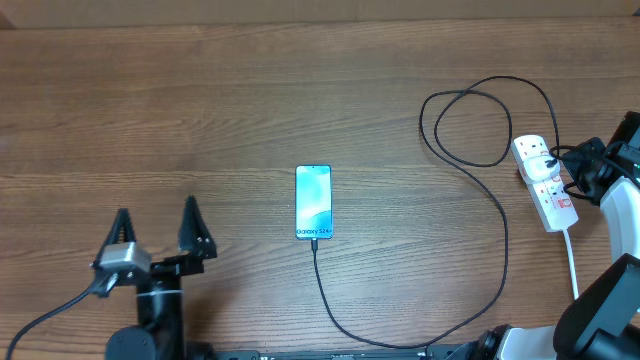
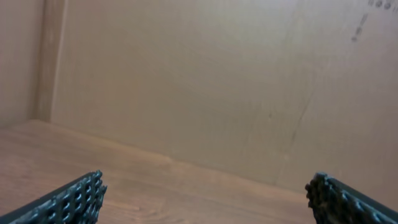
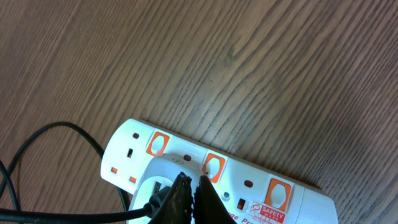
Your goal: Plug charger to phone and switch on socket
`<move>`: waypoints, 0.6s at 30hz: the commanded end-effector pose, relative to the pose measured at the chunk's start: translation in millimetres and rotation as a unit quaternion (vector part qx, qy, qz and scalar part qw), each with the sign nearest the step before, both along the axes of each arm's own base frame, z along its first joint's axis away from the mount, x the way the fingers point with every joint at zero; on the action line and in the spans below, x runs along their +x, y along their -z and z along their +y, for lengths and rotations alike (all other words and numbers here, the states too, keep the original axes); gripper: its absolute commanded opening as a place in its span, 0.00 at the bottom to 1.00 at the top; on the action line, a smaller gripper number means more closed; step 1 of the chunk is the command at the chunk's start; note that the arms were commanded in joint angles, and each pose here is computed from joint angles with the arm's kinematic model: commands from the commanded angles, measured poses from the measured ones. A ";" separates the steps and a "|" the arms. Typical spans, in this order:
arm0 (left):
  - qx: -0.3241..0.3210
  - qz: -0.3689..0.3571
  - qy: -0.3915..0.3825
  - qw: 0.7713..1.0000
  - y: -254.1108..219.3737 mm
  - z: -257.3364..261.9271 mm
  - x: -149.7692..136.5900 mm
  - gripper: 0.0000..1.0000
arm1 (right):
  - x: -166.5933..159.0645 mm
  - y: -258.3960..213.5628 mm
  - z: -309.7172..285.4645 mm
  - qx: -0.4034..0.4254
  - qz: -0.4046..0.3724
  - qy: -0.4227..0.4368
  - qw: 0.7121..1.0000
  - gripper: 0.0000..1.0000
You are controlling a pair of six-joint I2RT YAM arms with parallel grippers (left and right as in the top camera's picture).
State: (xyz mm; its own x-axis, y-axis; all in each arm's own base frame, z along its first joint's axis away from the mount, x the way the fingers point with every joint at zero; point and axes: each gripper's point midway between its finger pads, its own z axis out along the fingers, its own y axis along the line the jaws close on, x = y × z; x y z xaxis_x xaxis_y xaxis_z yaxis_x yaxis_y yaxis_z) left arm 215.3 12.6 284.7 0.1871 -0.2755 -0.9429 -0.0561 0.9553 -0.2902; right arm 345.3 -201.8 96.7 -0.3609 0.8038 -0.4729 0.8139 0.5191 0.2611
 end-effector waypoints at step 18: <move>0.008 0.078 0.007 0.997 107.7 -5.8 30.4 1.00 | 2.4 -1.4 -1.8 0.000 -0.002 -0.001 1.000 0.05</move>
State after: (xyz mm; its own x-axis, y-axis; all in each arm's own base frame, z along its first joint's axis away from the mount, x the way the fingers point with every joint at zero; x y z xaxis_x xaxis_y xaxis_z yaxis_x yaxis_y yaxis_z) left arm 245.0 6.8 187.0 0.0532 -0.2596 -0.9642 -0.0815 0.9613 -0.2633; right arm 345.1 -201.7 96.5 -0.3611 0.8043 -0.4720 0.8143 0.5186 0.2608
